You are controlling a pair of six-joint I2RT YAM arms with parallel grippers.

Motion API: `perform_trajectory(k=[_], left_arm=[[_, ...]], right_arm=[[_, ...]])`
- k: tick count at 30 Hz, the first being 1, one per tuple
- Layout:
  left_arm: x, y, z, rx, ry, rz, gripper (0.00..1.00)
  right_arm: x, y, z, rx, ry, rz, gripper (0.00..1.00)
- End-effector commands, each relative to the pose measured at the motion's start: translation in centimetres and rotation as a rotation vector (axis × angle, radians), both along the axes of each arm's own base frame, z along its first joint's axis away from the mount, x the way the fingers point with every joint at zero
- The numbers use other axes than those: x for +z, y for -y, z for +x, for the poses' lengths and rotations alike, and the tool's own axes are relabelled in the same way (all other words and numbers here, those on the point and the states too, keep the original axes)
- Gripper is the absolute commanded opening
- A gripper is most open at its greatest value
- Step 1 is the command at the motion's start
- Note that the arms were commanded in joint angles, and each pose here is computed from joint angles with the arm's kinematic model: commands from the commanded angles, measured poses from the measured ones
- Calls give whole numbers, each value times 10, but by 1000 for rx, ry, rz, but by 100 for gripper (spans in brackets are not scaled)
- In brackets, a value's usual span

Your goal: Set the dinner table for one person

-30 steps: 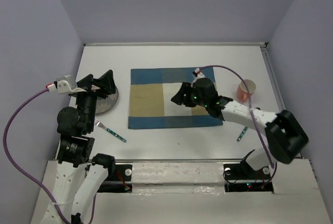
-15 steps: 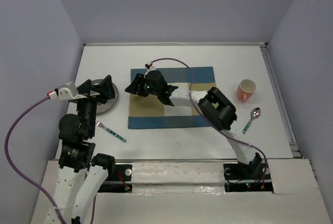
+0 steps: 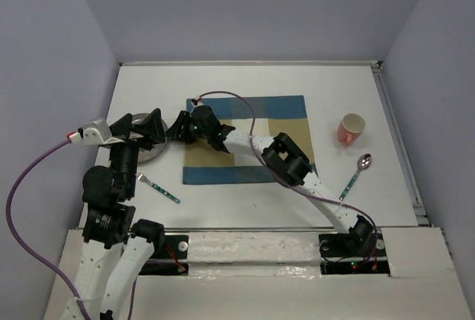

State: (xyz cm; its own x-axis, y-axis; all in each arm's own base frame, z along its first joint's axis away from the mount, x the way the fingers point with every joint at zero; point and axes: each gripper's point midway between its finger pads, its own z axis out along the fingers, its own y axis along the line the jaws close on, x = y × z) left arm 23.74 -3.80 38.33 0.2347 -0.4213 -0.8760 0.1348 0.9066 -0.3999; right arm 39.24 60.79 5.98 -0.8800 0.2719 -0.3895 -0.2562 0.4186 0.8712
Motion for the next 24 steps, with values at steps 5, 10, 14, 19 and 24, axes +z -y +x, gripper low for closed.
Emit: perform_trajectory(k=[5,10,14,19,24], left_arm=[[17,3,-7,-19,70,-7,99],[17,4,-8,-22,69,-10,99],[17,4,-8,-21,67,-8,99],[17,4,-7,-20,66,-7,99],[19,0,-9,-4,75,-5,99]], right_arm=[[-8,-22,-6,36,-96,70,43],[-11,-33,-7,42,-110,111,38],[-1,-37,-6,43,-115,146,23],[28,-33,-9,42,-101,205,0],[103,-28,-13,57,-9,312,0]])
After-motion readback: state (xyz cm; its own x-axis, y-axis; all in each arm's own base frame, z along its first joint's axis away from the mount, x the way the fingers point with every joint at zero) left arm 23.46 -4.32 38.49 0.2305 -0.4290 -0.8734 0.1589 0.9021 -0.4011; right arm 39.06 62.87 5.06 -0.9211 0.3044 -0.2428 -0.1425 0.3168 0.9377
